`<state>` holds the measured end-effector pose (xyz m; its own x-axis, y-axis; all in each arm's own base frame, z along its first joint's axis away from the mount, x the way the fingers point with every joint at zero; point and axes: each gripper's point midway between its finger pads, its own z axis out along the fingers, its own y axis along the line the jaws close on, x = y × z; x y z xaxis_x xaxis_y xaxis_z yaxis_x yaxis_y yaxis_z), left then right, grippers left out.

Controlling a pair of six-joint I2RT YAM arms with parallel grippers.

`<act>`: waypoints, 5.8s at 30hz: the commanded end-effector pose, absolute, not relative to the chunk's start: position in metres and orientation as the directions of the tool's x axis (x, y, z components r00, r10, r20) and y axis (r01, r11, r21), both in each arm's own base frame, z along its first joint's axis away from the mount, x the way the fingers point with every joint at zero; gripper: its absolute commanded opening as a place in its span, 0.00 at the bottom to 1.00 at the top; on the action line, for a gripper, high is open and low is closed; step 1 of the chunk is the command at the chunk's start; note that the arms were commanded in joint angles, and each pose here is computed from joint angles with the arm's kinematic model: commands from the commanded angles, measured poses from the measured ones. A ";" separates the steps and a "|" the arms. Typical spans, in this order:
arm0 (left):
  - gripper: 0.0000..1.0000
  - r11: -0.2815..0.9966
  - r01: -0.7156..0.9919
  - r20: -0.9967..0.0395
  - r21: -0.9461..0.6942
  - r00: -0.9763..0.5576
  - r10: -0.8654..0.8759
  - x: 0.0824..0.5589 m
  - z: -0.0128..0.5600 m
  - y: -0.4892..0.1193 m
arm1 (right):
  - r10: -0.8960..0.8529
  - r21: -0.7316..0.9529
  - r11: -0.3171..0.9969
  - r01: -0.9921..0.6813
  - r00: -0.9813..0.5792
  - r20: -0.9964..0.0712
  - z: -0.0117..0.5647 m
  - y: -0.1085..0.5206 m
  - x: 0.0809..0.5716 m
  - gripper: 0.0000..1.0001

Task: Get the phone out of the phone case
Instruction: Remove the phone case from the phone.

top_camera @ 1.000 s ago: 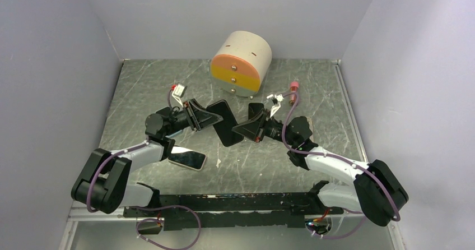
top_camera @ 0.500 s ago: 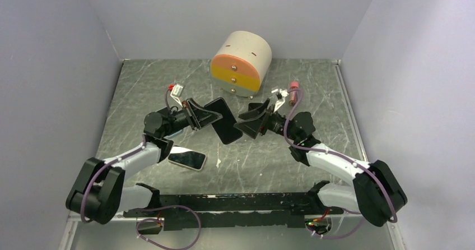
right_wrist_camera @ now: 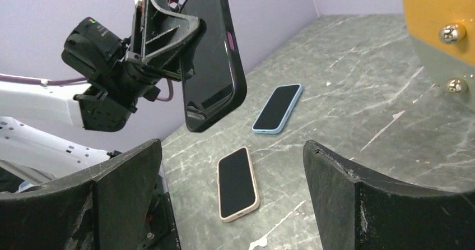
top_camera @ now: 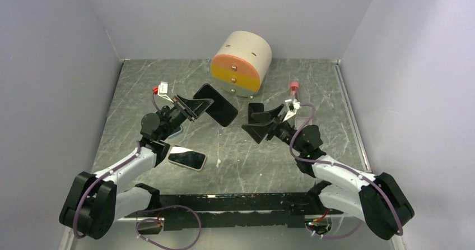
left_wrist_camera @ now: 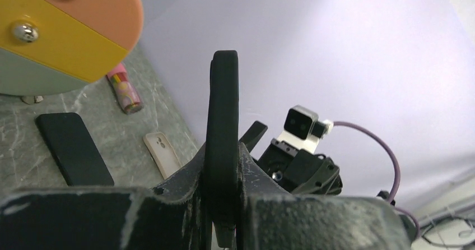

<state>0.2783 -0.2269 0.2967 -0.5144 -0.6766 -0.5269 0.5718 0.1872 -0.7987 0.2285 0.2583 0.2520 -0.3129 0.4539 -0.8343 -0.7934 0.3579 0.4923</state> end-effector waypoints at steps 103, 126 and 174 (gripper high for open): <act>0.03 0.239 0.800 -0.814 -0.551 -0.578 0.060 0.201 0.303 -0.250 | -0.085 -0.113 0.082 -0.990 0.106 -0.991 0.200 0.293 0.193 0.52; 0.03 0.182 0.901 -0.888 -0.393 -0.423 0.180 0.188 0.298 -0.243 | -0.105 -0.140 -0.195 -0.971 0.162 -0.981 0.215 0.313 0.167 0.46; 0.03 0.196 0.934 -0.913 -0.299 -0.340 0.227 0.175 0.289 -0.232 | -0.146 -0.202 -0.321 -0.925 0.259 -0.955 0.210 0.336 0.155 0.50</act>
